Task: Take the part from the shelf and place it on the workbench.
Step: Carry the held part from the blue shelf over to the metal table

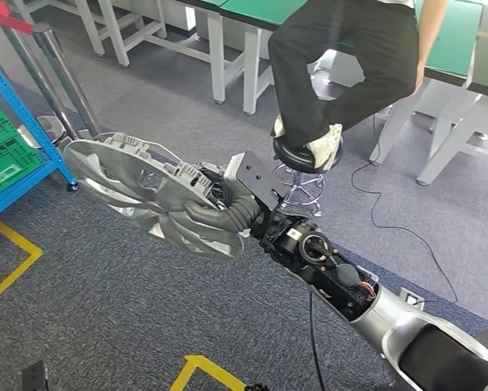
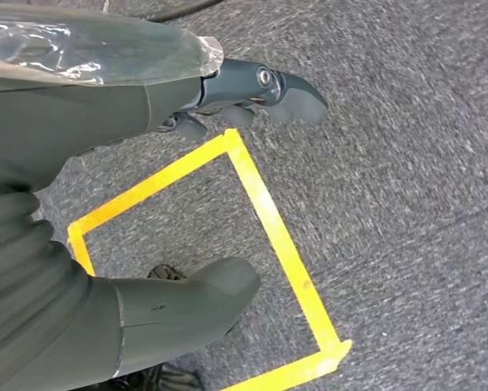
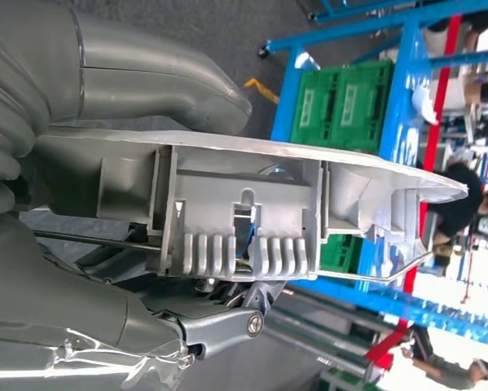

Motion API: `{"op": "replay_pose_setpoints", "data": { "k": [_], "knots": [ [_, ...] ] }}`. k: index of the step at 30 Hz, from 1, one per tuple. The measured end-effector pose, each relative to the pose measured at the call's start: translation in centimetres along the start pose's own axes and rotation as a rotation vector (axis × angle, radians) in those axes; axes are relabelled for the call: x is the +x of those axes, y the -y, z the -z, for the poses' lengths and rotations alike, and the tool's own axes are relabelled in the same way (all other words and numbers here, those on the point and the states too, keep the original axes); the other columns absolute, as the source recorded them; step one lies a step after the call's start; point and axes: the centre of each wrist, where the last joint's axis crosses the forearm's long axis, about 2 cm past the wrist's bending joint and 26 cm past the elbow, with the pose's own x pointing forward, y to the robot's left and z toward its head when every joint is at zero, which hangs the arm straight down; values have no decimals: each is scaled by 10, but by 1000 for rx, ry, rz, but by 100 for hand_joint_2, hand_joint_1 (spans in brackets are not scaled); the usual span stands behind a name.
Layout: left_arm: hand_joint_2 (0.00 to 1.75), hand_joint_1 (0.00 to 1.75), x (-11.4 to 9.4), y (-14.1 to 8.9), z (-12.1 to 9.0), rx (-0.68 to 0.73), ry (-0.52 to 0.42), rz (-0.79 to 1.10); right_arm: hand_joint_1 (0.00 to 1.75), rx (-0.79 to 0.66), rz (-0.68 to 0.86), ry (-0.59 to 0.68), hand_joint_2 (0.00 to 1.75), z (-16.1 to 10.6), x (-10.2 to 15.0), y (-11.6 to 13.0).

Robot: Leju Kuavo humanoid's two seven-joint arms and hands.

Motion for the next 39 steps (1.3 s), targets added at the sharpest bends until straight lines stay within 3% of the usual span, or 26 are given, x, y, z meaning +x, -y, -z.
{"op": "replay_pose_setpoints", "data": {
  "k": [39],
  "knots": [
    [175, 0, 1, 0, 0, 0, 0, -12, 175, -9, -2, -2, 175, -2, -1, 1]
  ]
}}
